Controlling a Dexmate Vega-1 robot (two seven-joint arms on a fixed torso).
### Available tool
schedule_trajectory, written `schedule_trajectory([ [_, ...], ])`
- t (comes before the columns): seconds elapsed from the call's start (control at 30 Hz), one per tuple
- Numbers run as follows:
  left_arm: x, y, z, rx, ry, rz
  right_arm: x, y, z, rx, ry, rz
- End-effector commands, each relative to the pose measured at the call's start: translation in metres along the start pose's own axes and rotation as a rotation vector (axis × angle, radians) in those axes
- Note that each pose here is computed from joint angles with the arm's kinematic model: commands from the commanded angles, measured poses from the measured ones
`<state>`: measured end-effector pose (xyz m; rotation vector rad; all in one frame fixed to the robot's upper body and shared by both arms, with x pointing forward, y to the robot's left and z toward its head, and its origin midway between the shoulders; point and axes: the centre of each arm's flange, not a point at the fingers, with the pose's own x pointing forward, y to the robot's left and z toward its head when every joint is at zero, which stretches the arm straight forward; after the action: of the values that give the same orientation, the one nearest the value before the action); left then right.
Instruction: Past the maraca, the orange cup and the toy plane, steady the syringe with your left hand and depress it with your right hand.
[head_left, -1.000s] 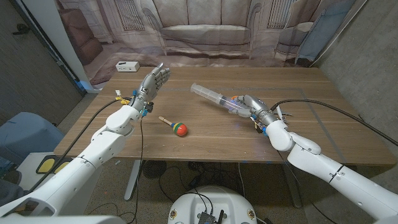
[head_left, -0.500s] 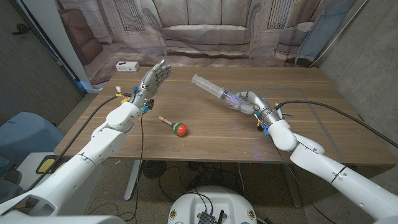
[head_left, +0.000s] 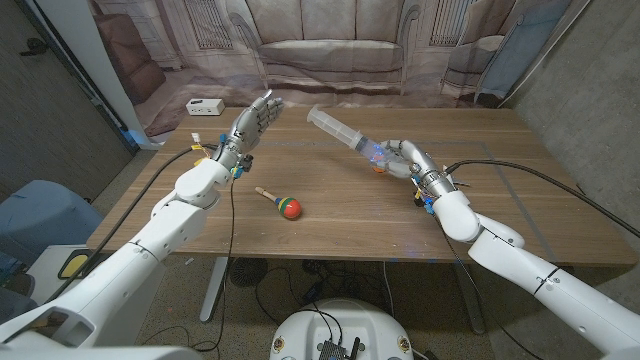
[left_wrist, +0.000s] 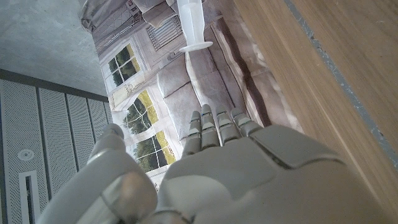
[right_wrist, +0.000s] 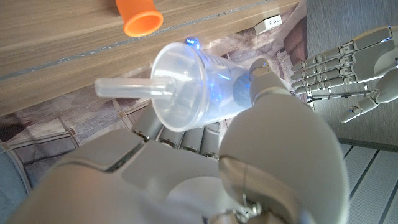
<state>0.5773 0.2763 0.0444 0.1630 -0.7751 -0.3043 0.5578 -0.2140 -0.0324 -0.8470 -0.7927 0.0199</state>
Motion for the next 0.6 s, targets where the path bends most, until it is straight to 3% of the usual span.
schedule_trajectory([
  [0.03,0.011,-0.009,0.014,0.018,-0.035,-0.028,0.001,-0.005,0.006,0.082,-0.057,-0.031],
  [0.6,0.023,-0.024,0.026,0.075,-0.065,-0.068,0.0,-0.006,0.01,0.109,-0.082,-0.03],
])
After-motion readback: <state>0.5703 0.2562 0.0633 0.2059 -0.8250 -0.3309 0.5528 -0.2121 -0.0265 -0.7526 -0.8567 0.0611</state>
